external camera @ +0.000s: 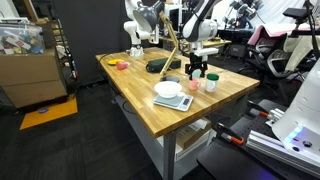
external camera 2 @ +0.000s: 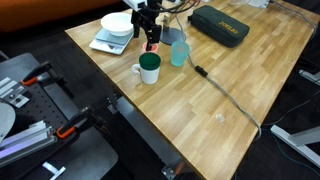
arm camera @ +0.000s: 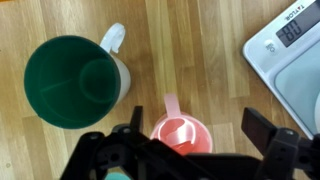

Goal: Pour the contents from the pink cup into the white bowl

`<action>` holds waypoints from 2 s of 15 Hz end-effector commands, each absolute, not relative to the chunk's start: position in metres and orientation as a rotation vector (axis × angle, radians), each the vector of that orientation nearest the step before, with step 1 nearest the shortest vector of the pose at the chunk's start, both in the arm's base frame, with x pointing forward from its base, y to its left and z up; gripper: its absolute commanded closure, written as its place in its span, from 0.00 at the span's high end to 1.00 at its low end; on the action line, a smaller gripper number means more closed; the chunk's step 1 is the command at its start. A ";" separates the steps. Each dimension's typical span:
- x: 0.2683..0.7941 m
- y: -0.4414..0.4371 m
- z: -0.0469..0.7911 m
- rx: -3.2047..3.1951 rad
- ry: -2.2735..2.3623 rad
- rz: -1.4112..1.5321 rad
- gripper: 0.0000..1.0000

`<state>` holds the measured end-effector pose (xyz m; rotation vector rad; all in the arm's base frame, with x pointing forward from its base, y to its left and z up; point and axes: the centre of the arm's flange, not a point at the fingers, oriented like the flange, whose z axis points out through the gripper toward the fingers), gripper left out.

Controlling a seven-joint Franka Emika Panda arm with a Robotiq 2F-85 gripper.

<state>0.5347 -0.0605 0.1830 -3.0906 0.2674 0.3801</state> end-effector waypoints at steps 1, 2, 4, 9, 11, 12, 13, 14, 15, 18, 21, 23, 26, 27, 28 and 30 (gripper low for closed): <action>0.536 -0.060 0.183 -3.090 0.265 0.382 1.00; 0.536 -0.060 0.182 -3.090 0.263 0.386 1.00; 0.536 -0.060 0.182 -3.089 0.262 0.390 1.00; 0.539 -0.058 0.175 -3.101 0.254 0.395 1.00; 0.539 -0.059 0.168 -3.100 0.259 0.418 1.00; 0.538 -0.061 0.162 -3.101 0.263 0.434 1.00; 0.538 -0.062 0.157 -3.099 0.268 0.450 1.00; 0.537 -0.064 0.151 -3.098 0.273 0.469 1.00; 0.537 -0.065 0.147 -3.097 0.276 0.480 1.00; 0.540 -0.066 0.139 -3.102 0.278 0.495 1.00; 0.546 -0.067 0.140 -3.108 0.275 0.482 1.00; 0.548 -0.068 0.137 -3.105 0.275 0.488 0.95; 0.546 -0.070 0.132 -3.099 0.287 0.497 0.96; 0.546 -0.071 0.131 -3.098 0.291 0.501 0.96; 0.545 -0.072 0.129 -3.097 0.293 0.505 0.93; 0.544 -0.074 0.128 -3.093 0.302 0.502 0.68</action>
